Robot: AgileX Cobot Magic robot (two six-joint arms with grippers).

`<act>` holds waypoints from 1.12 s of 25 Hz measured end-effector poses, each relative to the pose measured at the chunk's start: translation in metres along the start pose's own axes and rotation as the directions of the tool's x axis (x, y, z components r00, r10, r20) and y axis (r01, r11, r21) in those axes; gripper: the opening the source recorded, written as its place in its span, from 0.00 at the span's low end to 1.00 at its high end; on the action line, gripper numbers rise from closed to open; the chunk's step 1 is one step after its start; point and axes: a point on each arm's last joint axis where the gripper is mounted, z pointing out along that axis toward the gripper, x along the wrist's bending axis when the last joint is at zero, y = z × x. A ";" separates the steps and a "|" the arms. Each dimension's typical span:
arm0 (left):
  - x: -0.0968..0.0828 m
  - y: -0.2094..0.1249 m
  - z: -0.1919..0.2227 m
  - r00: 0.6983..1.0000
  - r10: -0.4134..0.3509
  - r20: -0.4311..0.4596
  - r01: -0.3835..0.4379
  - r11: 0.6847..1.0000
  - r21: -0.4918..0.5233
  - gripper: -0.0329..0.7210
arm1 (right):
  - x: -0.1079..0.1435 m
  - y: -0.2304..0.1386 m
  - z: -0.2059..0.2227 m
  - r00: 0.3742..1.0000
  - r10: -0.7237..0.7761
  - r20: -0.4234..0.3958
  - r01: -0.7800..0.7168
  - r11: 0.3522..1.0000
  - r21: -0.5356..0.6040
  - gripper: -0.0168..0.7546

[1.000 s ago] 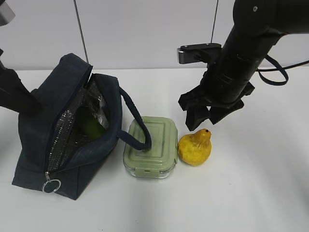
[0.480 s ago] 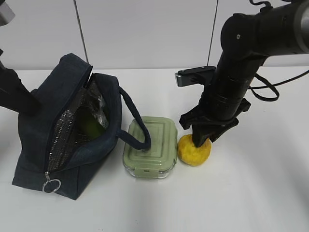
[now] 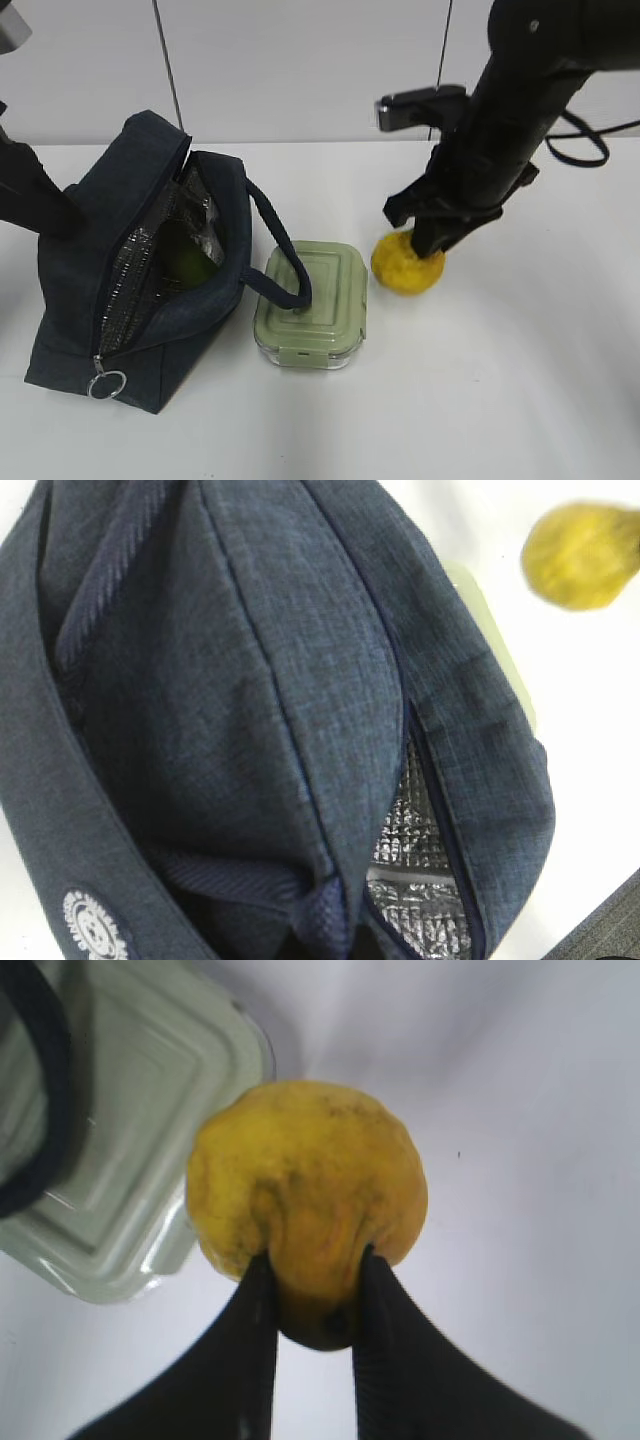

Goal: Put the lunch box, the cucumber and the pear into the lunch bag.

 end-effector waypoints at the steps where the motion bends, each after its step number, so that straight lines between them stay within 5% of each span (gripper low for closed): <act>1: 0.000 0.000 0.000 1.000 0.000 0.000 0.000 1.000 0.000 0.05 | 0.002 0.001 -0.018 1.000 0.001 -0.002 -0.001 0.998 -0.063 0.21; 4: 0.000 0.000 0.000 1.000 0.000 0.000 0.000 1.000 0.000 0.05 | 0.010 0.003 -0.056 0.999 -0.023 -0.045 0.013 0.976 -0.217 0.20; 6: 0.000 0.000 0.000 1.000 0.000 0.000 0.000 1.000 0.000 0.05 | 0.025 0.004 -0.082 0.983 -0.108 -0.150 0.051 0.939 -0.339 0.20; 11: 0.000 0.000 0.000 1.000 0.000 0.000 0.000 1.000 -0.001 0.05 | 0.064 0.009 -0.099 0.911 -0.279 -0.303 0.116 0.880 -0.461 0.20; 19: 0.000 0.000 0.000 1.000 0.000 0.000 0.000 1.000 -0.001 0.05 | 0.127 0.023 -0.064 0.841 -0.415 -0.348 0.236 0.859 -0.455 0.20; 28: 0.000 0.000 0.000 1.000 0.000 0.000 0.000 1.000 -0.001 0.05 | 0.123 0.031 -0.007 0.867 -0.382 -0.318 0.268 0.898 -0.348 0.20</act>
